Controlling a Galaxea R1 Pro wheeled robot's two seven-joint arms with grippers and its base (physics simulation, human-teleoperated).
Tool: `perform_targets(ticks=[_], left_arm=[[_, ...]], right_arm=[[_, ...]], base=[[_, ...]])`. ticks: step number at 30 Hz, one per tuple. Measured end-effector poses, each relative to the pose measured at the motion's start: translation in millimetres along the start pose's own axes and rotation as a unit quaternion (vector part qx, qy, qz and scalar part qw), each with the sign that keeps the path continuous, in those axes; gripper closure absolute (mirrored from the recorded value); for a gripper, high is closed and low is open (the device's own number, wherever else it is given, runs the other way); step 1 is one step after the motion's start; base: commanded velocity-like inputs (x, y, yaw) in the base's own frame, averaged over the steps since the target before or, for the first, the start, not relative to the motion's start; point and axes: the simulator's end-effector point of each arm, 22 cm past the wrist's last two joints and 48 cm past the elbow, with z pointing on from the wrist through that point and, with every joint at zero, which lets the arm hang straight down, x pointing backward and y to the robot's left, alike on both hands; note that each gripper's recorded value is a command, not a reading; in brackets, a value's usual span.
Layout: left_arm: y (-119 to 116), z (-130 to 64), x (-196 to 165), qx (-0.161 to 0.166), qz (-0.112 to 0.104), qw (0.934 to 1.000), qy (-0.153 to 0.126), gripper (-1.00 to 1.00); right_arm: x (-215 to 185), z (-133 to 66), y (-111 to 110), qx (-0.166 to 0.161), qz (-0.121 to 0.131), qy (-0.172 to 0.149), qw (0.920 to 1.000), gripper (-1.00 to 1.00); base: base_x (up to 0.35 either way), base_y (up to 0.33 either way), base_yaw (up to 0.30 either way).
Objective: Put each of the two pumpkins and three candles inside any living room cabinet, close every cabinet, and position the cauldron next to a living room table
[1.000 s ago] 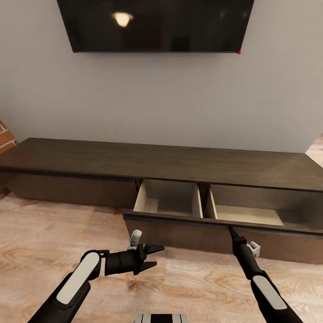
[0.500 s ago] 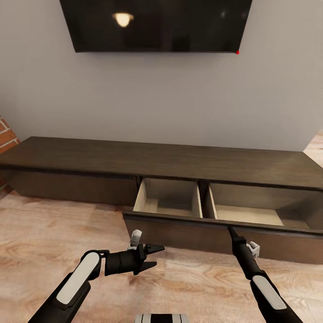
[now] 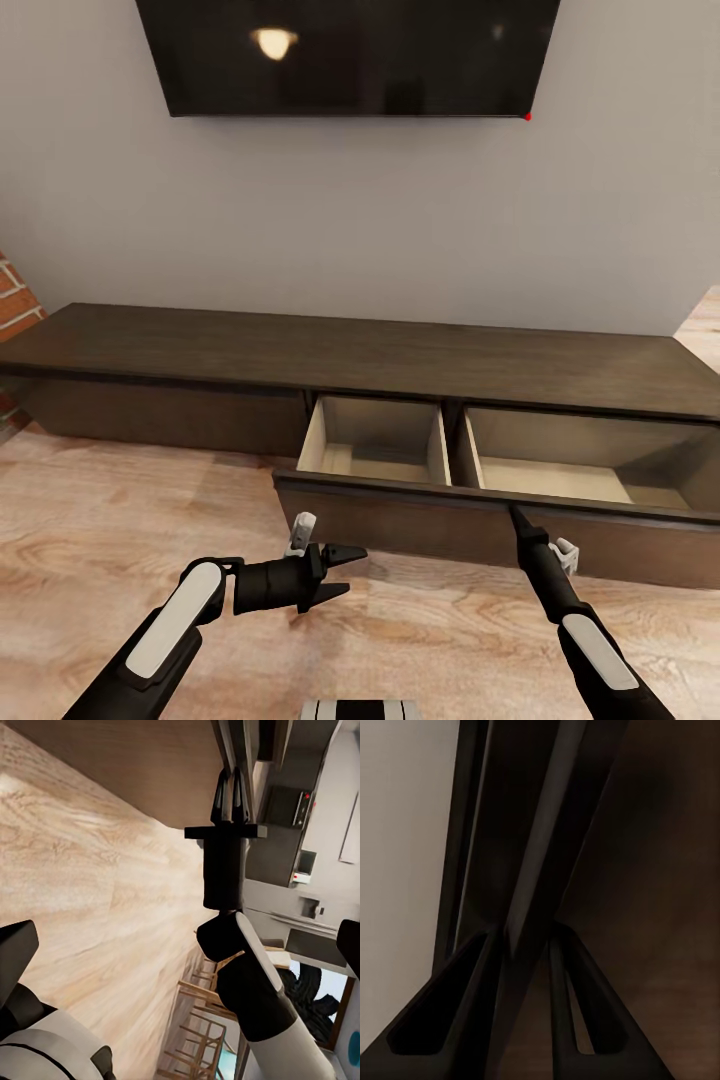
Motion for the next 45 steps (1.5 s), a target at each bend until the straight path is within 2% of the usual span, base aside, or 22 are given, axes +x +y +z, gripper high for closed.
perform_targets(ticks=[45], left_arm=[[0.4,-0.2,-0.2,0.0,0.0,1.0,0.0,-1.0]], right_arm=[[0.8,0.1,0.3,0.0,-0.001,0.001,1.0,1.0]], base=[[-0.021,0.0,0.0]])
